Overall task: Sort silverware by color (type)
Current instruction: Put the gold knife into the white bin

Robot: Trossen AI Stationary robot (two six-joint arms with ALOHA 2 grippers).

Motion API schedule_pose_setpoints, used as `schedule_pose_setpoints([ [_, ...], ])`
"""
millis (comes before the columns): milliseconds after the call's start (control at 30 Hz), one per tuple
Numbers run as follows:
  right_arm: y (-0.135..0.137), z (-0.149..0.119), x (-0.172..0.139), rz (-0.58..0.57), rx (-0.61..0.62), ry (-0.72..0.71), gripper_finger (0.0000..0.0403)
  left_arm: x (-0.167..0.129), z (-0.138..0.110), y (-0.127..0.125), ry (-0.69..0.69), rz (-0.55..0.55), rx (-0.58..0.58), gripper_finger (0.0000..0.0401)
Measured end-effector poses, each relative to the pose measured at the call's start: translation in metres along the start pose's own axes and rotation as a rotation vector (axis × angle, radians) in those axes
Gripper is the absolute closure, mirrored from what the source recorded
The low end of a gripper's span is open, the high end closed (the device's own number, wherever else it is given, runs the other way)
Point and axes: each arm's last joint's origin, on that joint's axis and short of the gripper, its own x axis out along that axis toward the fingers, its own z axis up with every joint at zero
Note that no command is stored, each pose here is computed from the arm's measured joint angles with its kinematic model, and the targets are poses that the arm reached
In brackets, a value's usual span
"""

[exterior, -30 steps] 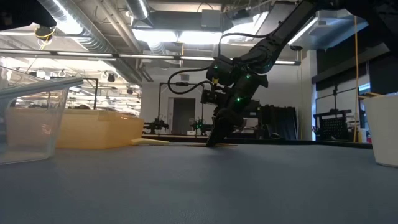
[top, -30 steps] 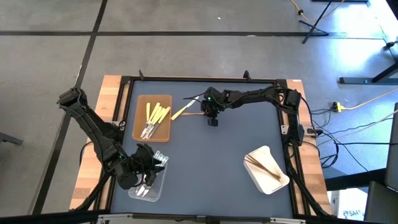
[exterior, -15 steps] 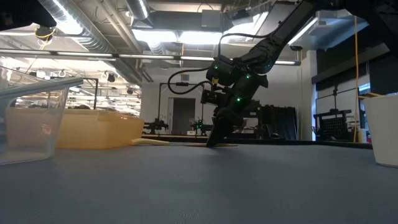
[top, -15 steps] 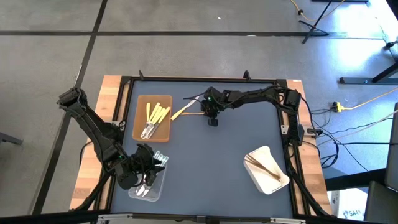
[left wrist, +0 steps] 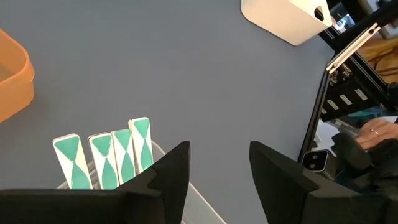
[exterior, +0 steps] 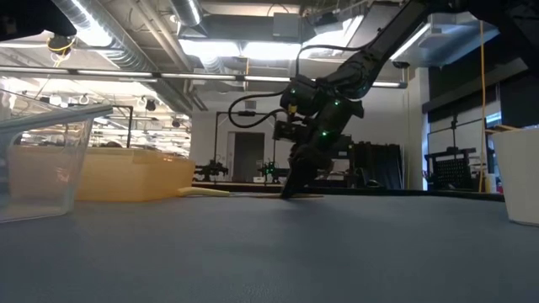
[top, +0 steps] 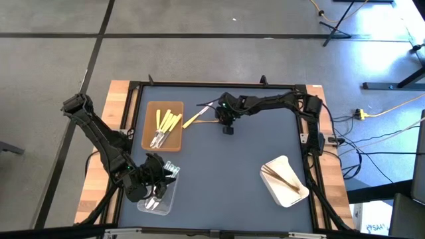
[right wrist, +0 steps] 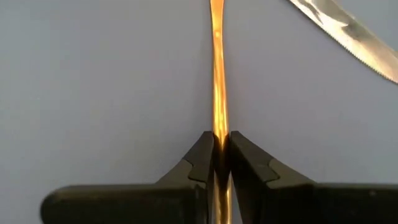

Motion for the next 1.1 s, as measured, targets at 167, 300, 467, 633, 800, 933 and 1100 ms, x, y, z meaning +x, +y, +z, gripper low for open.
schedule_pose_setpoints([
  [167, 0.002, 0.0, -0.011, 0.008, 0.003, 0.021, 0.0362, 0.0, 0.0, 0.0, 0.0, 0.0, 0.0, 0.0241],
  [300, 0.004, 0.002, -0.022, 0.016, 0.005, 0.035, 0.0362, 0.0, 0.0, 0.0, 0.0, 0.0, 0.0, 0.0241],
  [467, 0.008, -0.002, -0.03, 0.043, 0.015, 0.086, 0.0364, 0.001, 0.001, 0.0, -0.003, 0.003, -0.004, 0.0241],
  [633, 0.016, 0.002, -0.037, 0.058, -0.05, 0.093, 0.039, 0.005, 0.006, 0.001, -0.017, 0.019, -0.021, 0.0241],
  [800, 0.026, 0.006, -0.037, 0.069, -0.1, 0.086, 0.0393, 0.009, 0.012, 0.003, -0.031, 0.036, -0.038, 0.0241],
  [933, 0.034, 0.009, -0.036, 0.078, -0.122, 0.09, 0.0393, 0.011, 0.014, 0.004, -0.037, 0.044, -0.046, 0.0241],
  [1100, 0.049, 0.013, -0.034, 0.098, -0.158, 0.088, 0.0398, 0.012, 0.016, 0.004, -0.042, 0.05, -0.052, 0.0241],
])
